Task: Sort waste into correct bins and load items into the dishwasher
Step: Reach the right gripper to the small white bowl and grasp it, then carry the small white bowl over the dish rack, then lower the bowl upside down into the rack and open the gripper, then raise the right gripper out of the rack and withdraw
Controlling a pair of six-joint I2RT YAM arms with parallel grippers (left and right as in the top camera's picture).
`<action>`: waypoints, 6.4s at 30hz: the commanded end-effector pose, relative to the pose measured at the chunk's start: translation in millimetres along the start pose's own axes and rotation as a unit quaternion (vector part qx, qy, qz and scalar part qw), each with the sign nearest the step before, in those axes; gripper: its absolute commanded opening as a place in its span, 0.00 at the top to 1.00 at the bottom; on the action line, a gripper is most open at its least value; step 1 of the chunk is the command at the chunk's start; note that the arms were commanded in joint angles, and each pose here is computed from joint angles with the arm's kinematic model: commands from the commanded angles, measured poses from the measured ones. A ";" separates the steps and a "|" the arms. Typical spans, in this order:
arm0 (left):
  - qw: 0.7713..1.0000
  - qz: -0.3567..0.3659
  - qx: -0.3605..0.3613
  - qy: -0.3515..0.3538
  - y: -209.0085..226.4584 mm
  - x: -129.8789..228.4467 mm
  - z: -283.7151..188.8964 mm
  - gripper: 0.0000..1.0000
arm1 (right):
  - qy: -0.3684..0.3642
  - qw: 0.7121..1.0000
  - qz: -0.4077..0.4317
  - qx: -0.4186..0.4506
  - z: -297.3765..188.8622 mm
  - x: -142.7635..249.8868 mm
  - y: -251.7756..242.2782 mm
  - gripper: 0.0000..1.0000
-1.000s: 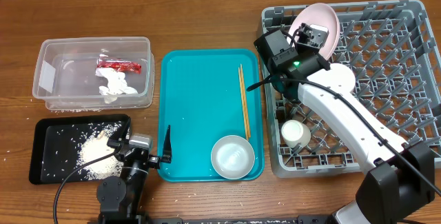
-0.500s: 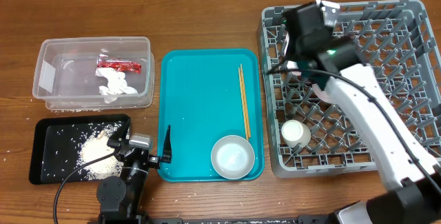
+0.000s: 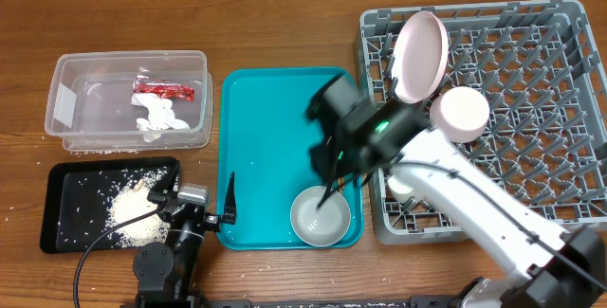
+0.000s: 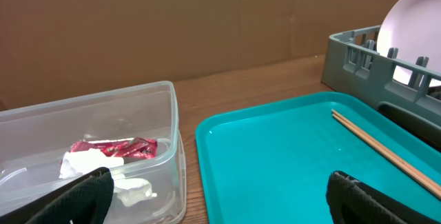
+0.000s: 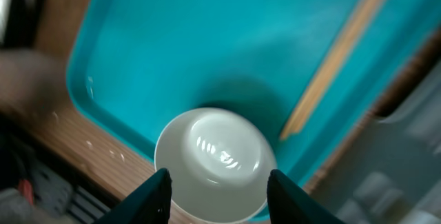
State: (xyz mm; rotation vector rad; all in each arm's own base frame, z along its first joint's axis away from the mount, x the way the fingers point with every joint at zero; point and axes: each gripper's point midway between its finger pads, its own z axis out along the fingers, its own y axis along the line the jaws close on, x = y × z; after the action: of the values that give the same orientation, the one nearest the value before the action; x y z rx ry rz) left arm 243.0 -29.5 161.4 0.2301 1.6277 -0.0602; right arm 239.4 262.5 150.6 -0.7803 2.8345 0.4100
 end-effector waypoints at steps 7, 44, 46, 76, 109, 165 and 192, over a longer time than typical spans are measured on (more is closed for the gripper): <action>1.000 0.010 -0.002 -0.003 0.8 0.8 -0.1 0.00 | -0.004 0.986 -0.119 0.113 73.0 20.3 -56.4 0.50; 1.000 0.010 -0.002 -0.003 0.8 0.8 -0.1 0.00 | -0.319 0.757 0.267 0.504 -205.2 -34.6 -228.5 0.96; 1.000 0.010 -0.002 -0.003 0.8 0.8 -0.1 0.00 | -0.313 0.717 0.308 0.541 -226.3 -13.7 -259.2 0.96; 1.000 0.010 -0.002 -0.003 0.8 0.8 -0.1 0.00 | 0.023 0.626 0.355 0.694 -170.5 107.4 -433.3 0.96; 1.000 0.010 -0.002 -0.003 0.8 0.8 -0.1 0.00 | 0.093 0.608 0.276 0.738 -152.8 100.9 -421.2 0.96; 1.000 0.010 -0.002 -0.003 0.8 0.8 -0.1 0.00 | -0.134 0.734 0.322 0.583 -141.9 35.0 -279.9 0.49; 1.000 0.010 -0.002 -0.003 0.8 0.8 -0.1 0.00 | -0.074 0.809 0.563 0.149 -39.8 77.8 -377.4 0.96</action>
State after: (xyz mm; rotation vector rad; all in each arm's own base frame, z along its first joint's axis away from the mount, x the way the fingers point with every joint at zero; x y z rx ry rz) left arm 243.1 -29.5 160.7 0.2304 1.6288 -0.0601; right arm 371.1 -99.1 95.4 1.0389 2.7145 0.1166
